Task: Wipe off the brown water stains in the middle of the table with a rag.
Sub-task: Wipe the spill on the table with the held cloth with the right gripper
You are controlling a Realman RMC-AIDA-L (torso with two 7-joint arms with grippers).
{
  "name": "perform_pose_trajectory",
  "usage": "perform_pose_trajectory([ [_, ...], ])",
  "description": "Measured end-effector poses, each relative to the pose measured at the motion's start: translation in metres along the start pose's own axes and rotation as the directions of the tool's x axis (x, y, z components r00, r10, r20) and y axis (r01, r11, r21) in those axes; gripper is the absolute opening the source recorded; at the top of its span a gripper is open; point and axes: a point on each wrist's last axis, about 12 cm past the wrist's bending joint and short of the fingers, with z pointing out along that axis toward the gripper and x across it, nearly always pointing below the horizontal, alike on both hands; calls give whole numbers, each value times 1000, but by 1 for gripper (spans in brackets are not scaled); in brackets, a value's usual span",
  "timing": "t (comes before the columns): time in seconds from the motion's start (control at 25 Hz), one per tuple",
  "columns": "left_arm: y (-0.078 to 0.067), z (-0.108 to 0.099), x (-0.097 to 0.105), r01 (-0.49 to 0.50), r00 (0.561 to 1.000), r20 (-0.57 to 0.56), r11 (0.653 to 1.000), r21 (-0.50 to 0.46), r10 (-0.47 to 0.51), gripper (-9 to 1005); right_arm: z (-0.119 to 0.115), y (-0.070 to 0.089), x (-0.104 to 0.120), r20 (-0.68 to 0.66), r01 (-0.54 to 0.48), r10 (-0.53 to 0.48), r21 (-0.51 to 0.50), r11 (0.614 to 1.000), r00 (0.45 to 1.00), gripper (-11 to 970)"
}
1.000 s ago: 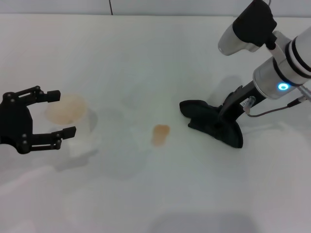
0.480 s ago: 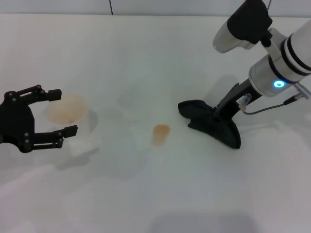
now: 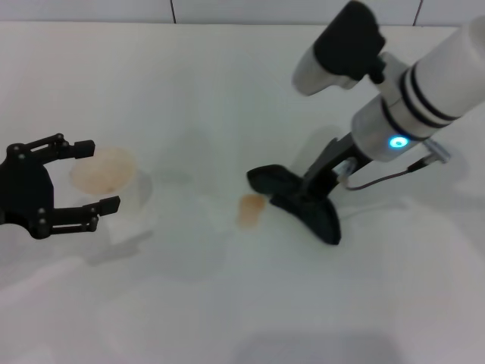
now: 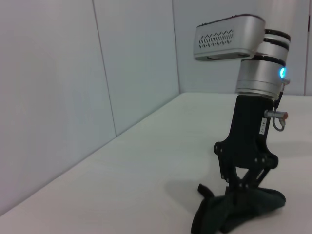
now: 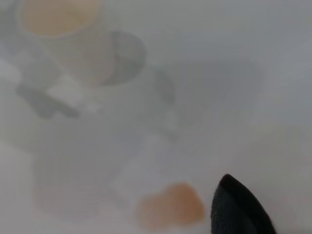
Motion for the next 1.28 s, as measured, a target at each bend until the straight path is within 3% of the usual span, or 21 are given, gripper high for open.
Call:
perform_pose_trajectory([
  [0.36,-1,1,2,-5,1000,-3,1000,-8,5,879,20,38,-15,32,78,-75,-101,992,997,88],
  [0.6,-2,2,3,-5,1000,-2,1000,-8,5,880,25,47,-15,26,82,-80,-126,989,996,89],
  [1.12,-3,2,3,-4,1000,0,1000,-7,4,880,30,23,-35,49,75,-74,-18,997,996,91],
  [1.16,-4,2,4,-2,1000,1,1000,-7,2,880,28,12,-35,53,56,-57,22,998,997,91],
  [1.28,-5,2,5,1,1000,1,1000,-7,-1,880,24,2,-34,63,35,-38,52,998,997,92],
])
